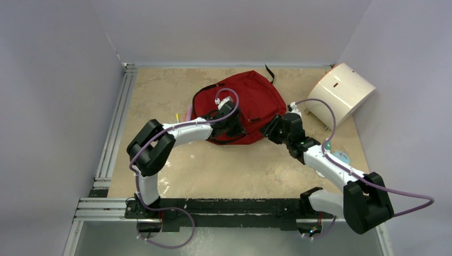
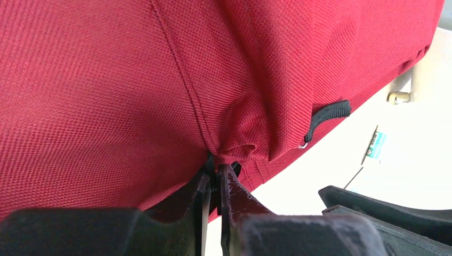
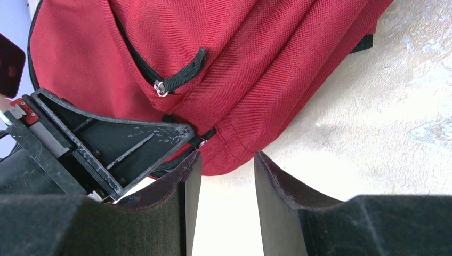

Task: Pack the student bag
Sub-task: Zip the student bag at the center of the board.

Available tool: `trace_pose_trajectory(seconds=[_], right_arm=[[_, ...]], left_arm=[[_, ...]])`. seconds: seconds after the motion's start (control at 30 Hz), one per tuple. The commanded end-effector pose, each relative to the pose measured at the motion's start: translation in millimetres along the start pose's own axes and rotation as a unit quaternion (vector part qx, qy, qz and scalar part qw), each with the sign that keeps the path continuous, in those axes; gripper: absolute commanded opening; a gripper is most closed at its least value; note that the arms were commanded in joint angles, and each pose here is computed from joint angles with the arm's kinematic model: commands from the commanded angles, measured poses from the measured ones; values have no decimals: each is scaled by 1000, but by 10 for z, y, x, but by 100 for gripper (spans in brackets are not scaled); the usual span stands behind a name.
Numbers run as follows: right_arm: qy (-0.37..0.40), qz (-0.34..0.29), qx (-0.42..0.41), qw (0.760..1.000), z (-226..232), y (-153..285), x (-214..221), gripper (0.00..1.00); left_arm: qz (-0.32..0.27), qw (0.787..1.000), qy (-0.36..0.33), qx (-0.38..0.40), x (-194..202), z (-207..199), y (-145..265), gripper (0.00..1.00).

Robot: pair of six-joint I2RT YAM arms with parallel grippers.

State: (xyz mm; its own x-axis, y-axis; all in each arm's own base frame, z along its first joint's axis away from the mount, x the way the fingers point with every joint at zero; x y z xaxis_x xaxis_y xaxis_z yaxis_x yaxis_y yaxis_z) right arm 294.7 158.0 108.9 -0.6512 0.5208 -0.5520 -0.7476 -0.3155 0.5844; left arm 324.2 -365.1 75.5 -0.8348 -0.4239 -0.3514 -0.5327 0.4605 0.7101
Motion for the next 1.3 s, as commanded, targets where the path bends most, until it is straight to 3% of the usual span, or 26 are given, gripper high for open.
trace_pose_trajectory(seconds=[0.0, 0.2, 0.27, 0.33, 0.93, 1.07, 1.27], right_arm=[[5, -15, -7, 1000, 28, 15, -71, 44], [-9, -18, -9, 1000, -30, 53, -14, 45], [-26, -21, -10, 999, -48, 62, 7, 59], [-35, -22, -13, 999, -55, 54, 29, 63], [-103, 23, -23, 994, -43, -407, 201, 63], [-111, 18, -18, 993, -98, -484, 171, 49], [-121, -9, -5, 993, -204, -497, 42, 7]], left_arm=[[-11, 999, -19, 48, -80, -297, 25, 2], [-18, 996, -52, 65, -125, -363, 83, 0], [-26, 995, -68, 68, -160, -381, 118, 0], [-35, 993, -84, 69, -193, -387, 140, 0], [-65, 989, -118, 62, -310, -366, 236, 0], [-71, 989, -119, 57, -335, -354, 264, 0], [-79, 988, -125, 33, -360, -251, 308, 0]])
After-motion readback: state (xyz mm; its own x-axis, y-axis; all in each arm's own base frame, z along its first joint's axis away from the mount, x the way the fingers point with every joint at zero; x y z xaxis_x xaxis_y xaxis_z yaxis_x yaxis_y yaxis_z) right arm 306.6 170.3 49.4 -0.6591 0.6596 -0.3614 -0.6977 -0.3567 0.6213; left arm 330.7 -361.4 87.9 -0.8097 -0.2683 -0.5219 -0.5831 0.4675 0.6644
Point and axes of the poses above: each gripper's point midway between its finger pads, its own y axis back along the fingers, its own z axis along the line the jaws close on, x = y × z, the point moved 1 cm from there along y, back along the fingers, and after that the axes turned 2 degrees about y, right-handed, at the moved point
